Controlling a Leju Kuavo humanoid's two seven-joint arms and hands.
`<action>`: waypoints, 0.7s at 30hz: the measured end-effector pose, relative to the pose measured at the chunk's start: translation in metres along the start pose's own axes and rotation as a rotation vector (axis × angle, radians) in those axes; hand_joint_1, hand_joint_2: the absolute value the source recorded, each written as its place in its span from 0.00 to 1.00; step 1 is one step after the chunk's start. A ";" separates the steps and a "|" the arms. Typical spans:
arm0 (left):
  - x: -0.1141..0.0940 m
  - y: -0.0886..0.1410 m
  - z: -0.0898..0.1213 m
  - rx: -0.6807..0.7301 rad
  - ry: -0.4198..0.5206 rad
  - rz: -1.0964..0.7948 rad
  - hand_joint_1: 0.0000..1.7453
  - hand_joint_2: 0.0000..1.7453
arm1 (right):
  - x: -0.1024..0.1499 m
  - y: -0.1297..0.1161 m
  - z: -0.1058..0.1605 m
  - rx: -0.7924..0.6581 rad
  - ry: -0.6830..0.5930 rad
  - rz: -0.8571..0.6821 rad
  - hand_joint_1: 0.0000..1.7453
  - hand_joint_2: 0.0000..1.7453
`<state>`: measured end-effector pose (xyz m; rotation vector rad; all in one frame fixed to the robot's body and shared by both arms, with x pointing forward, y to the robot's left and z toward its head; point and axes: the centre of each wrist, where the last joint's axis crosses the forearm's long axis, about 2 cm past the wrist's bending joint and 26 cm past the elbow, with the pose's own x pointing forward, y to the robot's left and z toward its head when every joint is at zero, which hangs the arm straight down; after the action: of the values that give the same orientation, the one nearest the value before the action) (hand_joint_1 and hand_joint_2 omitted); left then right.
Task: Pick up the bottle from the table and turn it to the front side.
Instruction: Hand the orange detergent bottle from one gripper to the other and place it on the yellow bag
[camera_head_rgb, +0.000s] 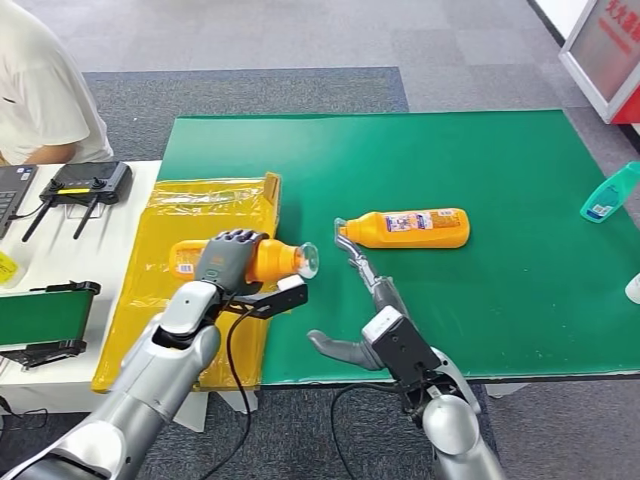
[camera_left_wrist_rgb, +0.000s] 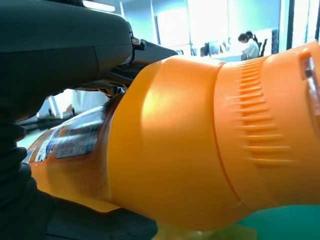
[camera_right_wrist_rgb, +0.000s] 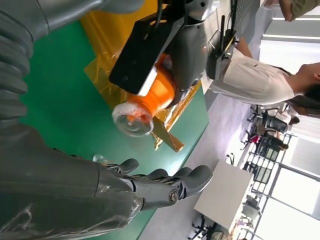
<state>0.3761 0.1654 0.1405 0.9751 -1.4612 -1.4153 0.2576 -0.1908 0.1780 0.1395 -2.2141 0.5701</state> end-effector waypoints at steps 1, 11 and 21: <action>0.002 -0.003 0.000 -0.012 0.001 0.015 1.00 1.00 | 0.000 0.000 0.000 -0.001 -0.003 -0.005 0.00 1.00; 0.008 -0.025 -0.002 -0.094 0.034 0.070 1.00 1.00 | 0.000 -0.008 0.001 -0.033 -0.029 -0.050 0.00 1.00; 0.002 -0.032 -0.002 -0.151 0.081 0.076 0.00 1.00 | -0.004 -0.015 0.007 -0.038 -0.009 -0.029 0.00 1.00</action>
<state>0.3760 0.1608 0.1084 0.8633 -1.2991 -1.3938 0.2595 -0.2079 0.1763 0.1538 -2.2268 0.5118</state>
